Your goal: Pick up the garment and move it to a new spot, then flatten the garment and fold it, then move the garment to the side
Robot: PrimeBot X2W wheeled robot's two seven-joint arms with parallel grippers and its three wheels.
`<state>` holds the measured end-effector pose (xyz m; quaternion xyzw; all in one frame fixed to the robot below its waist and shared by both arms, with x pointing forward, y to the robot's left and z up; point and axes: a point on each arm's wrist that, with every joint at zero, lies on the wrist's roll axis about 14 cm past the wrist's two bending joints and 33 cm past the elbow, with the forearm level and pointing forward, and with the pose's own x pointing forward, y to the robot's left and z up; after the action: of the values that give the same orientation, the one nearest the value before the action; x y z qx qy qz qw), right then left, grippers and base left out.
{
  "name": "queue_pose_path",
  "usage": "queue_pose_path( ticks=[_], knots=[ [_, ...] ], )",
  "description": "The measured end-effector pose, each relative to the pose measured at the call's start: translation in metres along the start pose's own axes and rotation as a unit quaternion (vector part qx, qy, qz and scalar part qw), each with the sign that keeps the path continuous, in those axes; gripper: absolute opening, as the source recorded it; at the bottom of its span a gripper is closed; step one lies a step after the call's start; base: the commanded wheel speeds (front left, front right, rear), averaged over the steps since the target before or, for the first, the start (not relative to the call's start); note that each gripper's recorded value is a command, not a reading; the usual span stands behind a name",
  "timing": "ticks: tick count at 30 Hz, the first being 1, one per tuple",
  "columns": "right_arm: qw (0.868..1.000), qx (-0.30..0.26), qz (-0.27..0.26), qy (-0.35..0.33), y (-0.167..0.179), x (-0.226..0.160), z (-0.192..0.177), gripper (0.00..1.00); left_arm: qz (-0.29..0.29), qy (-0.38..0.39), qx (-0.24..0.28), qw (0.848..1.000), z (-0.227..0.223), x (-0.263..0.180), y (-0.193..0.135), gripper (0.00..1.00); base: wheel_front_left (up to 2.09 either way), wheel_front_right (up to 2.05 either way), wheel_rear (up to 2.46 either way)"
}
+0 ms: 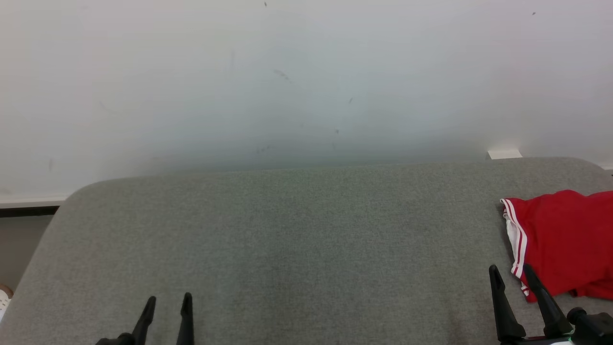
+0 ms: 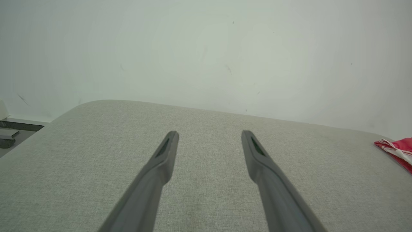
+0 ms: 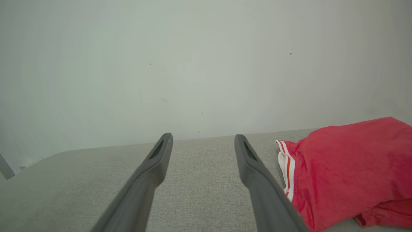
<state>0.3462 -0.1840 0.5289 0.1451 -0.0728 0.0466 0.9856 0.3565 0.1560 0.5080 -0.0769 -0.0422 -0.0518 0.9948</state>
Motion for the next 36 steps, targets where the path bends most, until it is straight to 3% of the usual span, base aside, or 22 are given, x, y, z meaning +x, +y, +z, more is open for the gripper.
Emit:
queue_pose_path(
  ticks=[4, 5, 11, 21, 36],
  knots=[
    [1.0, 0.0, 0.001, 0.003, 0.0, 0.0, -0.002, 1.0, -0.001, 0.001, -0.002, 1.0, -0.001, 0.0, -0.001, 1.0, 0.0, 0.0, 0.0],
    [1.0, 0.001, 0.0, 0.005, 0.0, -0.001, -0.003, 0.0, 0.0, 0.003, -0.003, 1.0, -0.002, -0.001, 0.0, 0.0, 0.0, 0.0, 0.0],
    [0.999, 0.026, -0.017, 0.038, -0.004, -0.01, -0.024, 0.0, 0.016, 0.043, -0.024, 0.999, -0.025, -0.01, 0.005, 0.0, 0.0, 0.0, 0.0],
    [0.992, 0.106, -0.049, 0.045, -0.015, -0.008, -0.026, 0.0, 0.044, 0.049, -0.115, 0.991, -0.025, -0.007, 0.014, 0.0, 0.0, 0.0, 0.0],
    [0.973, 0.211, -0.077, 0.047, -0.022, -0.003, -0.028, 0.0, 0.068, 0.047, -0.233, 0.969, -0.022, -0.001, 0.022, 0.0, 0.0, 0.0, 0.0]
  ],
)
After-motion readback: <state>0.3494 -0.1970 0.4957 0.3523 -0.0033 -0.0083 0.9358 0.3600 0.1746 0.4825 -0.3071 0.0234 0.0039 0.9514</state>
